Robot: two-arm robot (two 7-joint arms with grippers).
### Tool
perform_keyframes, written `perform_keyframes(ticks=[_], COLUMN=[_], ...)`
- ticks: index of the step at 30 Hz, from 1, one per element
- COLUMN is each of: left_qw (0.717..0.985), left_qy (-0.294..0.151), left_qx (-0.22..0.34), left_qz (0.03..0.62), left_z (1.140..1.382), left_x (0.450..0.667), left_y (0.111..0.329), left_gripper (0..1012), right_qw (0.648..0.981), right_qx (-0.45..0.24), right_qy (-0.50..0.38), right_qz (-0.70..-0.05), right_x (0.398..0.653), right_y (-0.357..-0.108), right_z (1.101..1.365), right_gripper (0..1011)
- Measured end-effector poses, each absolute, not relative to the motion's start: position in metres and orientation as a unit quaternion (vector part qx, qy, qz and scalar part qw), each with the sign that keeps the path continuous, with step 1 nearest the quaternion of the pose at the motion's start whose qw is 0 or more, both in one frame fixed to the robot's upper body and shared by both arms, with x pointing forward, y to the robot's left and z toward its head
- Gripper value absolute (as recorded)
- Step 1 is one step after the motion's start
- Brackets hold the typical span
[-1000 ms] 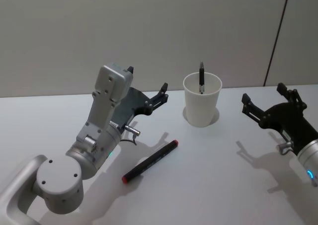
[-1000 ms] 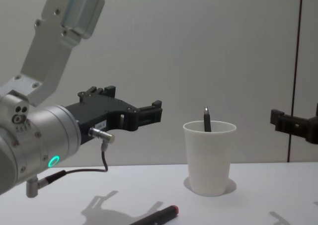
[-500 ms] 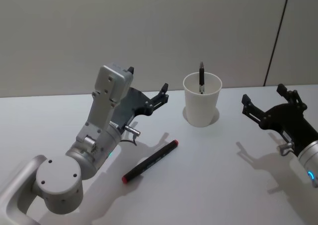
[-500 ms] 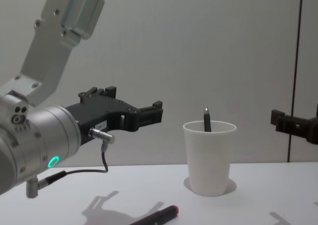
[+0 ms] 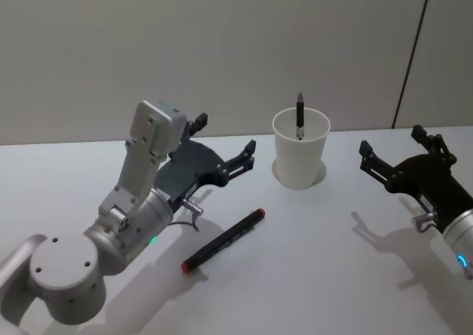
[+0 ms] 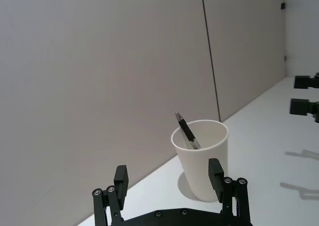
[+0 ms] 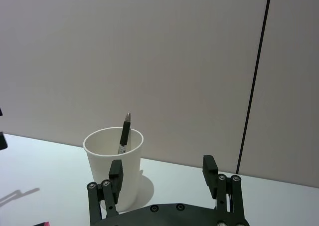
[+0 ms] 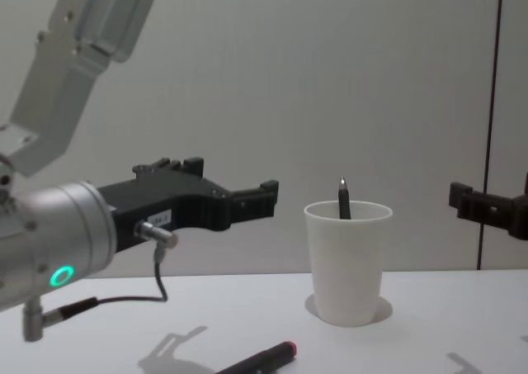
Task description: Place the pen into the pen holder.
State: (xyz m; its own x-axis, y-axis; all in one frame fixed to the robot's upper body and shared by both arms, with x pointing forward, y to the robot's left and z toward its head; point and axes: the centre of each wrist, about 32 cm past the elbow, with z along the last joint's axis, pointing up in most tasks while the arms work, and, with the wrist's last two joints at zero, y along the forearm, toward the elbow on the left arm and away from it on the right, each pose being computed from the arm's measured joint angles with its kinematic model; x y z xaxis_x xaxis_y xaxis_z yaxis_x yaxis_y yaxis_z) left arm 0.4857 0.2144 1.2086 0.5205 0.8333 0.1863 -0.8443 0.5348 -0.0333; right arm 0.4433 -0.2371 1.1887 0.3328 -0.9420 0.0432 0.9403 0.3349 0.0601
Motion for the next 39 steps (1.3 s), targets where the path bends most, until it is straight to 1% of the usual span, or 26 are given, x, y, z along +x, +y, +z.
perform_keyframes(ticks=[7,20,28,39], left_qw=[0.889,0.908,0.914,0.914], left_qy=[-0.058,-0.007,0.016,0.033], left_qx=[0.045,0.08,0.109,0.148], left_qz=[0.453,0.411,0.391,0.377], left_z=[1.212,1.216,1.216,1.213], left_x=[0.476,0.458,0.451,0.449], left_y=[0.227,0.242,0.245,0.245], left_gripper=[1001,1001,1001,1000], right_qw=[0.816,0.816,0.816,0.816], right_qx=[0.012,0.012,0.012,0.012], right_qy=[-0.035,-0.035,-0.035,-0.035], right_qz=[-0.577,-0.577,-0.577,-0.577], right_x=[0.443,0.443,0.443,0.443], right_y=[-0.237,-0.237,-0.237,-0.237], right_z=[1.189,1.189,1.189,1.189], right_gripper=[1001,1002,1002,1002])
